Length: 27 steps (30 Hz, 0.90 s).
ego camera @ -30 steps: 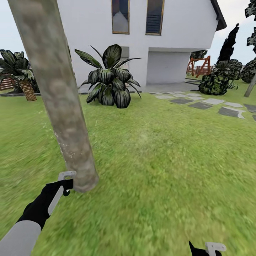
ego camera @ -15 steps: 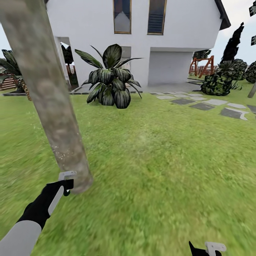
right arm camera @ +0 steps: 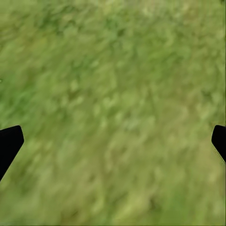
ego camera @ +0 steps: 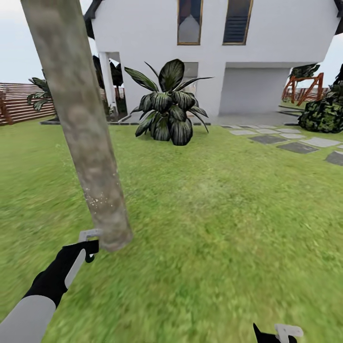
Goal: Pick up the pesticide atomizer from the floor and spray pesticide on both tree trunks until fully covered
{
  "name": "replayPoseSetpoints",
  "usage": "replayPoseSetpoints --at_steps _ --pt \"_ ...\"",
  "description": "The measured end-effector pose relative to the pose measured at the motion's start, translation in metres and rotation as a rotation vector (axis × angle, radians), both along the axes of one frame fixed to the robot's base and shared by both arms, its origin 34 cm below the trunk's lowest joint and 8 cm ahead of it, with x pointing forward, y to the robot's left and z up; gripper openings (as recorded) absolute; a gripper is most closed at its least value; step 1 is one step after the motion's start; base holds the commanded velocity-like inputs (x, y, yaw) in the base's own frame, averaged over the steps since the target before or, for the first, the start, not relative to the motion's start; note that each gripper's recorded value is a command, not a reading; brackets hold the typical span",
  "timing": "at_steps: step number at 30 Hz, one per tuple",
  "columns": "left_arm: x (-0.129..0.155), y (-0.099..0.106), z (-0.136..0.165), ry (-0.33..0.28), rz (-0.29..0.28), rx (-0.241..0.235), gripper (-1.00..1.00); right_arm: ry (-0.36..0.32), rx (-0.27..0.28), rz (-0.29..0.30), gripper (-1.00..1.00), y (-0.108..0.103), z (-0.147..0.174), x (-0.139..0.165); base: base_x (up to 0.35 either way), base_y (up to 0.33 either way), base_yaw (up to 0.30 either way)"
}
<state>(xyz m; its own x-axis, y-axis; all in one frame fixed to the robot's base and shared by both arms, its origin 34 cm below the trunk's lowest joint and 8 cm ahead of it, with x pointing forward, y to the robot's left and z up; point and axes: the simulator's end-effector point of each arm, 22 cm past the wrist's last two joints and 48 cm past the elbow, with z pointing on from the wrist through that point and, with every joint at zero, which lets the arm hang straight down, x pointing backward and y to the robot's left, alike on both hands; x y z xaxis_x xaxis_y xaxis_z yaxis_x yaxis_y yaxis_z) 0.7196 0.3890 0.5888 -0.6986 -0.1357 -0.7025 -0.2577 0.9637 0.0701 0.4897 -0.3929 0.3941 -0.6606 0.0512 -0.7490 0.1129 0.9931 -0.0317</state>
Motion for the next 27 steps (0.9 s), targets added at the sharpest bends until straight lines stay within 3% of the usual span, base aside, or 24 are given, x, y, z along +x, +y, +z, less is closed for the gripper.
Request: replayPoseSetpoints --at_steps 12,27 --pt "0.0008 -0.0089 -0.0016 0.0 -0.006 -0.011 -1.0 0.0 0.0 0.0 1.0 0.0 0.0 0.0 0.118 -0.271 0.022" --pt "0.001 -0.0098 -0.0016 -0.001 -0.007 -0.012 -1.0 0.0 0.0 0.0 1.0 0.0 0.0 0.0 0.121 -0.262 0.265"
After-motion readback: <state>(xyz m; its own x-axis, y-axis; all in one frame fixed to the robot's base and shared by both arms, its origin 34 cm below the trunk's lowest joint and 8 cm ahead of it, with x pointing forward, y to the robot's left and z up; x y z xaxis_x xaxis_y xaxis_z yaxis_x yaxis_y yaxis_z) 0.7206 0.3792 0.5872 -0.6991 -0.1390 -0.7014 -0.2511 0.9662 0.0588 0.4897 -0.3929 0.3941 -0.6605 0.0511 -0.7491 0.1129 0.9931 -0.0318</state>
